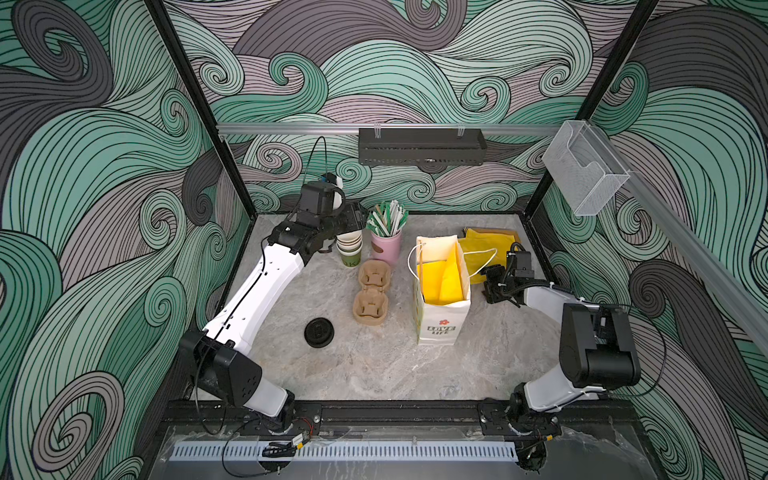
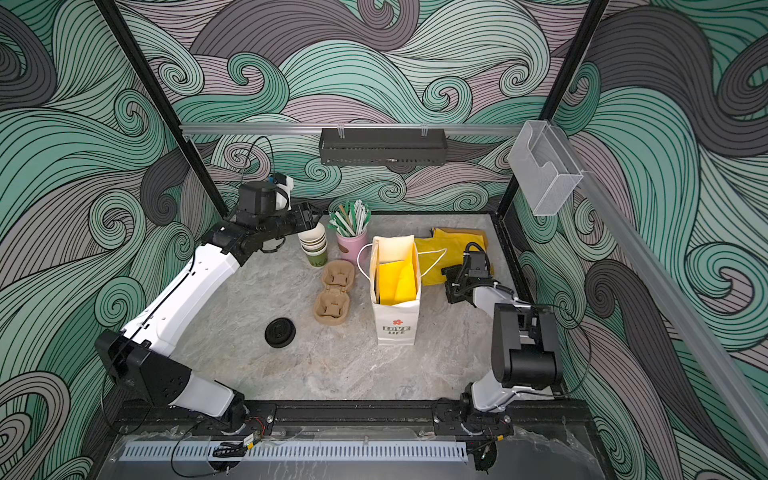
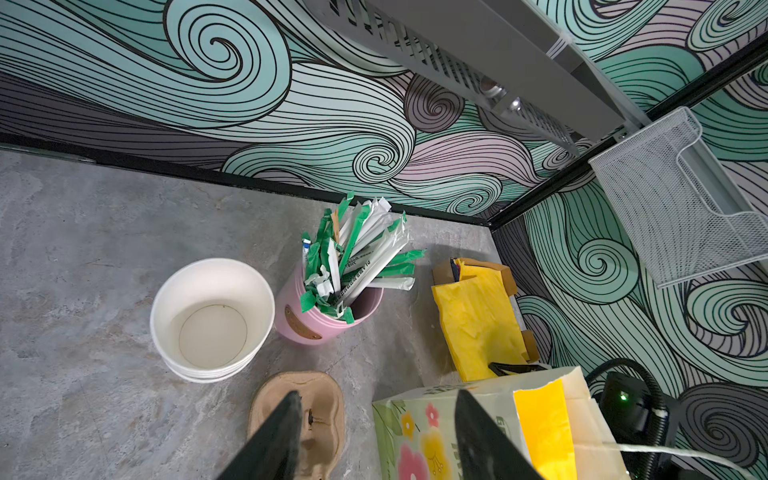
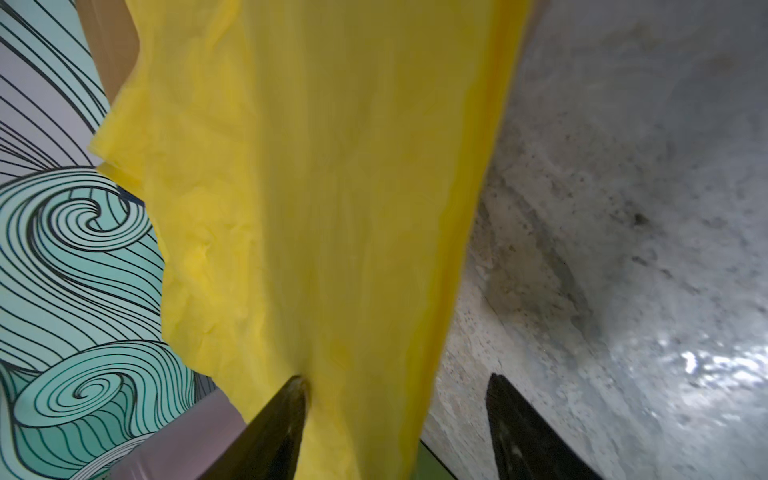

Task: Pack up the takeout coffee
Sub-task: 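Drag the top yellow napkin off the box with the right gripper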

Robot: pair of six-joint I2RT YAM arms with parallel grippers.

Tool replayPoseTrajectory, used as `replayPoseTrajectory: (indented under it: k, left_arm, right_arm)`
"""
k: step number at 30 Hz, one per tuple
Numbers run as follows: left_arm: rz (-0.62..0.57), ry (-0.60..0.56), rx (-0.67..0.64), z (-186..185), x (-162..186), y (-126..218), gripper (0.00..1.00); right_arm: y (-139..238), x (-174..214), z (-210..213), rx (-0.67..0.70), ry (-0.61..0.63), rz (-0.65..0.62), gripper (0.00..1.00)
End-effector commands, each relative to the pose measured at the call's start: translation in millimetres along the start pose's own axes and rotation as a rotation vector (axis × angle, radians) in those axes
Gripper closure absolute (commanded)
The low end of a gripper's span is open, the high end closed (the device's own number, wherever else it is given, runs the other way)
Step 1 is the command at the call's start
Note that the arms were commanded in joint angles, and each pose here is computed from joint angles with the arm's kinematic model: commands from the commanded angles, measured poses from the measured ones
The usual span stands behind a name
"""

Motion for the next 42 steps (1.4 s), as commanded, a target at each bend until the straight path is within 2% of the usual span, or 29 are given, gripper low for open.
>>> replayPoseTrajectory:
  k: [1,14,24,35,37,42]
  left_arm:
    - [-0.035,-0.028,0.03,-7.3,-10.9,3.2,0.39]
    - [-0.033,-0.025,0.03,-7.1,-11.0,1.6,0.4]
    - [-0.04,-0.028,0.027,-7.2,-10.8,5.5,0.4]
    - [-0.057,-0.038,0.021,-7.7,-13.3,11.9,0.4]
    - [-0.06,-0.044,0.019,-7.8,-13.9,12.6,0.4]
    - [-0.078,-0.073,0.015,-9.6,-21.1,16.0,0.4]
  right_arm:
    - [1.0,-2.8,16.0,-0.114,-0.04,-0.006,0.36]
    - [11.2,-1.8,12.6,-0.136,-0.085,-0.016,0.77]
    - [28.1,-0.7,19.0,-0.169,-0.084,-0.038,0.91]
    - [51.4,-0.7,25.0,-0.203,-0.056,-0.066,1.0]
    - [61.6,-0.4,32.4,-0.217,-0.009,-0.078,1.0]
    - [108.4,0.5,59.7,-0.251,0.2,-0.184,1.0]
Point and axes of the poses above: each gripper's point midway between its finger pads, its own y axis back along the fingers, its own z axis along the line the jaws close on, x = y × z, the point moved 8 cm from there along y, back along the fingers, and after that the axes turned 13 degrees about -y, right-handed, at the moved point
